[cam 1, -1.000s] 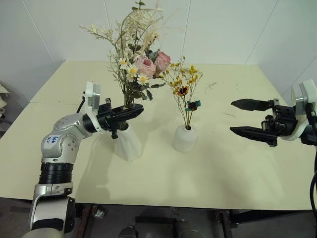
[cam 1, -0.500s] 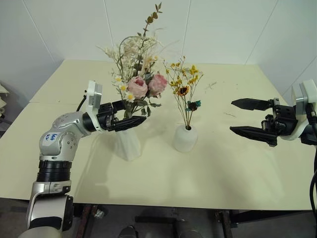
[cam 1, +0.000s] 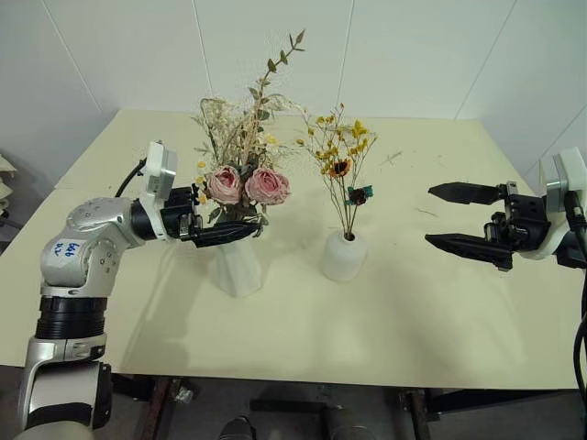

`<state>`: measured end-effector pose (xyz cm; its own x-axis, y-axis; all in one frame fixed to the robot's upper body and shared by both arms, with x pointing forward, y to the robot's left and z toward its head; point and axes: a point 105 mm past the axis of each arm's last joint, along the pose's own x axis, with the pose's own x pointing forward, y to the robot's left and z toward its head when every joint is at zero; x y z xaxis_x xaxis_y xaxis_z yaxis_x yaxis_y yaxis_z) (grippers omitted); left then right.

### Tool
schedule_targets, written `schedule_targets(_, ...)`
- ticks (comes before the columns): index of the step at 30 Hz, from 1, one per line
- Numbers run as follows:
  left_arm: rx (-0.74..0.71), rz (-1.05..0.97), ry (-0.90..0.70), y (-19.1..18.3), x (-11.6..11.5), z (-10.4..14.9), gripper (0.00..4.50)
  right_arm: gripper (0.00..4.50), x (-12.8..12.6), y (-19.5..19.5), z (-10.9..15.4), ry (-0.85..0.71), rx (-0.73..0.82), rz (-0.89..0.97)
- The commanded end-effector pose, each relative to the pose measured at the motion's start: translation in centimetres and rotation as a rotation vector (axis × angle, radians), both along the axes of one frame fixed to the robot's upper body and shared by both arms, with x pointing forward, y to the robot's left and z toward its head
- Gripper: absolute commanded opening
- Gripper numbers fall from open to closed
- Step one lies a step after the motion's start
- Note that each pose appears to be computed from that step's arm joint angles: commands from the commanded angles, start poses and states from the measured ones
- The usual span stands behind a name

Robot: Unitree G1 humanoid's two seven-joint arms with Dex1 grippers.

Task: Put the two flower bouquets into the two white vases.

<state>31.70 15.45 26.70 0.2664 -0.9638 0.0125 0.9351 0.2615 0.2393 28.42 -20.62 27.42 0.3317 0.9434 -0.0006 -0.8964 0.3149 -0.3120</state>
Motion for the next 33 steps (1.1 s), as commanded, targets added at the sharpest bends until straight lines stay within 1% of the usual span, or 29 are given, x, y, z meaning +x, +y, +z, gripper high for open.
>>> schedule_targets(1, 0.058, 0.039, -0.062, 0.5, 0.0, 0.9, 4.48, 4.50, -0.3, 0.0, 0.7, -0.043, -0.009, 0.008)
schedule_targets(6, 0.146, 0.090, -0.084, 1.9, 0.6, 0.8, 4.48, 4.50, -0.2, -0.1, 0.5, -0.038, -0.024, 0.004)
schedule_targets(9, 0.164, 0.095, -0.102, 2.6, 0.5, 1.2, 4.48, 4.50, -0.2, -0.2, 0.4, -0.037, -0.028, 0.002)
schedule_targets(11, 0.168, 0.075, -0.156, 3.3, -0.1, 1.8, 4.48, 4.50, -0.2, -0.3, 0.4, -0.037, -0.030, 0.000)
schedule_targets(14, 0.174, 0.070, -0.180, 4.6, -0.9, 2.1, 4.48, 4.50, -0.2, -0.4, 0.4, -0.035, -0.034, 0.000)
schedule_targets(17, 0.156, 0.101, -0.205, 7.0, -2.1, 2.9, 4.48, 4.50, -0.3, -0.5, 0.3, -0.028, -0.039, -0.003)
schedule_targets(19, 0.138, 0.102, -0.194, 8.0, -2.9, 3.0, 4.48, 4.50, -0.3, -0.8, 0.3, -0.021, -0.040, -0.010)
schedule_targets(25, 0.079, 0.098, -0.179, 9.5, -3.9, 2.8, 4.48, 4.50, -0.1, -1.5, 0.5, -0.015, -0.054, -0.029)
schedule_targets(27, 0.057, 0.131, -0.168, 10.9, -3.9, 2.5, 4.48, 4.50, 0.0, -1.7, 0.8, -0.020, -0.050, -0.037)
schedule_targets(30, 0.010, 0.155, -0.119, 12.8, -4.1, 1.5, 4.48, 4.50, 0.0, -1.9, 0.6, -0.014, -0.062, -0.039)
schedule_targets(33, -0.009, 0.191, -0.113, 13.8, -4.2, 1.0, 4.48, 4.50, -0.1, -2.1, 0.6, -0.016, -0.054, -0.043)
